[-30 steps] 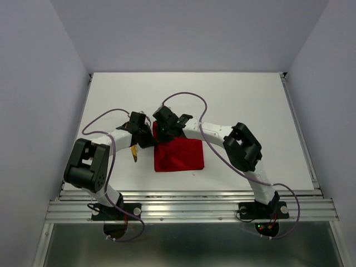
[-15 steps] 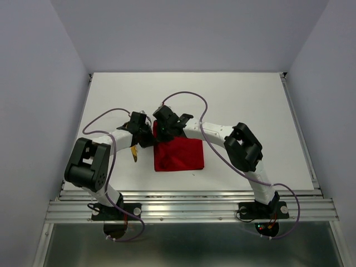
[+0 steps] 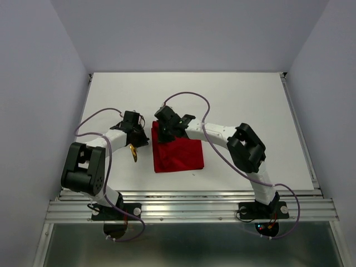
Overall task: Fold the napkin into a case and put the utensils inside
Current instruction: Fold the rectangle-folded napkin at the center of the board, then smooth out the square-folded napkin at the center of the board.
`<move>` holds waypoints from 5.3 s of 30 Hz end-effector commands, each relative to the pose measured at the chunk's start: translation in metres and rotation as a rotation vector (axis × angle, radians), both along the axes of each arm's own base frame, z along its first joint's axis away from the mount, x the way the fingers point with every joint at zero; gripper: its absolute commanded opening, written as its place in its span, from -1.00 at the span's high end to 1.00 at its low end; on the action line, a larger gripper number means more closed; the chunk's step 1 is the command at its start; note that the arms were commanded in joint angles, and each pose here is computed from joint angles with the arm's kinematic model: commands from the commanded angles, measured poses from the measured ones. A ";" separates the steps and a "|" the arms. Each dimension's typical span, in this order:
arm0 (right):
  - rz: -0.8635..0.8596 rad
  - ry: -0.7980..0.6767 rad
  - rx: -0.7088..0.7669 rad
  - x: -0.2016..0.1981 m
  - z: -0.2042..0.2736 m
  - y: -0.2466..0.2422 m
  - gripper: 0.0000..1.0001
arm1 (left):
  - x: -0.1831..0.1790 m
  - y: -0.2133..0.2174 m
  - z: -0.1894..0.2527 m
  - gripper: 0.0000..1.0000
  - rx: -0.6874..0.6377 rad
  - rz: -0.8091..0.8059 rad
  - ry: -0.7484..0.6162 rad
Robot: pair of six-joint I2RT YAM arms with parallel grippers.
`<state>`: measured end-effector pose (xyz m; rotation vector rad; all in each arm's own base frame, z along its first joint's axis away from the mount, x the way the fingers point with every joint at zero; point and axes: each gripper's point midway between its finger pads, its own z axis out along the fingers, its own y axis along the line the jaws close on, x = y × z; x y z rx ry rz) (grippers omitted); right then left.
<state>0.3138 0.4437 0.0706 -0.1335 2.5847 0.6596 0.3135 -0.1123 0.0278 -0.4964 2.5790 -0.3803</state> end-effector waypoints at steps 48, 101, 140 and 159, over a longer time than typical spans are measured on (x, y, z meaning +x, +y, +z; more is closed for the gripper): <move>-0.039 -0.050 0.060 0.001 0.029 0.002 0.99 | 0.006 -0.044 0.000 1.00 -0.172 -0.115 0.009; -0.400 -0.015 -0.049 -0.021 0.002 -0.244 -0.30 | -0.052 -0.028 0.016 -0.37 -0.197 -0.122 0.029; -0.416 -0.020 -0.017 -0.016 0.009 -0.248 -0.33 | -0.043 -0.050 0.074 1.00 -0.192 -0.135 -0.063; -0.194 0.083 0.092 -0.025 -0.010 -0.204 -0.46 | -0.091 -0.029 0.003 1.00 -0.148 -0.060 0.104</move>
